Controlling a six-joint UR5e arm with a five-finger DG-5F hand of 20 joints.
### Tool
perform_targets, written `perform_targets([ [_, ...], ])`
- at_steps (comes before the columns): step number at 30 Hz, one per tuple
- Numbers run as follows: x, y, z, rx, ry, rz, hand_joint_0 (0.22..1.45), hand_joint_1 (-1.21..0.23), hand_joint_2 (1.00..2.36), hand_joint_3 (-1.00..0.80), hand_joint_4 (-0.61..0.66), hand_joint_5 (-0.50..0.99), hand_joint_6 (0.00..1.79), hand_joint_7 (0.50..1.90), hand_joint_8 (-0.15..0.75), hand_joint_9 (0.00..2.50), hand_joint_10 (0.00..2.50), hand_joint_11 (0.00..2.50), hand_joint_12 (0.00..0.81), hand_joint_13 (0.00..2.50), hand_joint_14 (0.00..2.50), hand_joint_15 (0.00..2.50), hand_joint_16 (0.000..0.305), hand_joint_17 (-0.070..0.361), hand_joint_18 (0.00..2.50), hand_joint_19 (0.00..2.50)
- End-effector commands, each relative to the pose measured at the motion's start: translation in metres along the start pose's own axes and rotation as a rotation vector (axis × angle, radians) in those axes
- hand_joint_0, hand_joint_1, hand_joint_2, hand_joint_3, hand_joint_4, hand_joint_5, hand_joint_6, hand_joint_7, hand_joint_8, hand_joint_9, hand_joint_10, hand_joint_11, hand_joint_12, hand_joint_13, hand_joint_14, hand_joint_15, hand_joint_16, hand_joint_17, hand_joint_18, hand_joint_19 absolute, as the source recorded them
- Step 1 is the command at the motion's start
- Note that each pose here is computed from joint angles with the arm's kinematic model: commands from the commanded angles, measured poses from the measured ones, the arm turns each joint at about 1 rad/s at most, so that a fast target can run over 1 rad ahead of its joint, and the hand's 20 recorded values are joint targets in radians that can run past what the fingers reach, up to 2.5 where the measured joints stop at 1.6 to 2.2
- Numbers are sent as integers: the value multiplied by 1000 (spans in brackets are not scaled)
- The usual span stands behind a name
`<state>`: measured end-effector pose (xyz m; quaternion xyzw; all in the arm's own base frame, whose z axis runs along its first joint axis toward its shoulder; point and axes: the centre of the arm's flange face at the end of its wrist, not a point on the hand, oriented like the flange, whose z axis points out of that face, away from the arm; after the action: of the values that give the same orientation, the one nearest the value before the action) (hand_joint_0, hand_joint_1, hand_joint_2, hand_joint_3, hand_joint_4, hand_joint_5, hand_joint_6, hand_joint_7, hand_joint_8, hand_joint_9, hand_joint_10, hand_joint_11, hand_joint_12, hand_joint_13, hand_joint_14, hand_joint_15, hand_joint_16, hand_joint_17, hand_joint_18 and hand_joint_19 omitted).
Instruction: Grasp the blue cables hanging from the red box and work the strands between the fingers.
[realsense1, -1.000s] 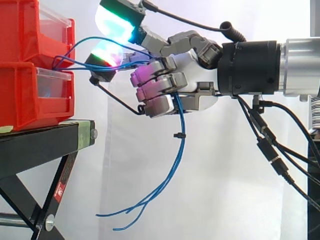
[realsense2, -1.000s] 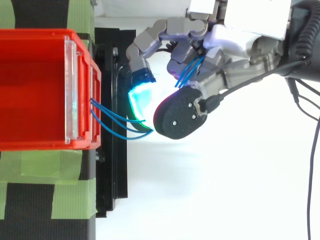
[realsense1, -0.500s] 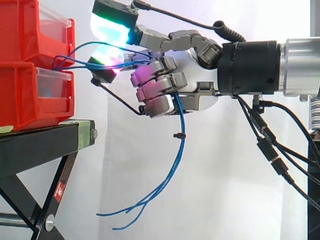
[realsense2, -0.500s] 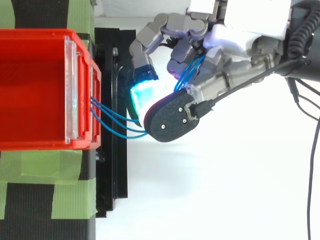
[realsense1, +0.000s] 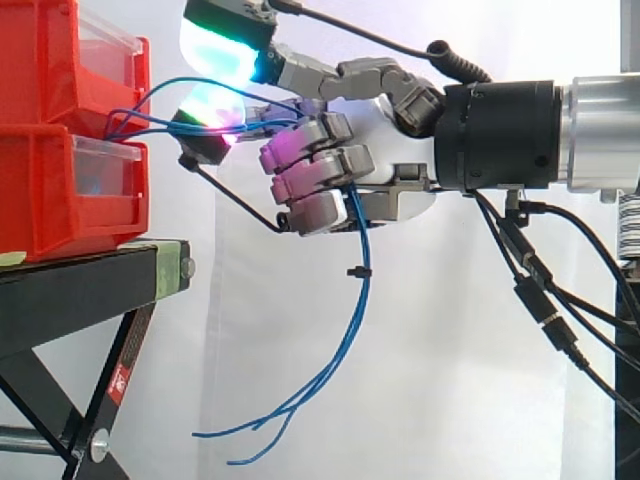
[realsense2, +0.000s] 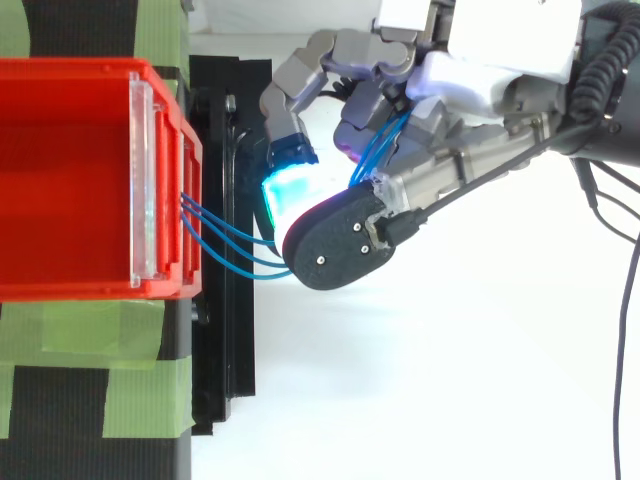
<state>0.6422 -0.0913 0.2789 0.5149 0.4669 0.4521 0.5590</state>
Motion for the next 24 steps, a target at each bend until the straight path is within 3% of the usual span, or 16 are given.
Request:
perform_targets([
  [1,1,0,0,1,2,1,734,-565,1006,-806,136,113,933,1127,481,1311,2500,2500,598,1750,2500,1545,228,171,2460,843],
  [4,1,0,0,1,2,1,707,-558,1000,-1000,172,129,788,1134,481,1311,2500,2500,598,1750,2500,1545,228,171,2460,843],
  [8,2,0,0,1,4,-4,681,-591,1000,-1000,182,107,765,1121,481,1311,2500,2500,598,1750,2500,1545,228,171,2460,843],
  [14,1,0,0,1,2,-12,685,-708,1000,-1000,192,-16,896,1043,481,1311,2500,2500,598,1750,2500,1545,228,171,2460,843],
  [20,1,0,0,1,2,-13,811,-775,1000,-1000,174,-95,1076,1011,481,1311,2500,2500,598,1750,2500,1545,228,171,2460,843],
  [24,2,0,0,1,4,-13,865,-760,1006,-836,179,-127,1245,968,481,1311,2500,2500,598,1750,2500,1545,228,171,2460,843],
])
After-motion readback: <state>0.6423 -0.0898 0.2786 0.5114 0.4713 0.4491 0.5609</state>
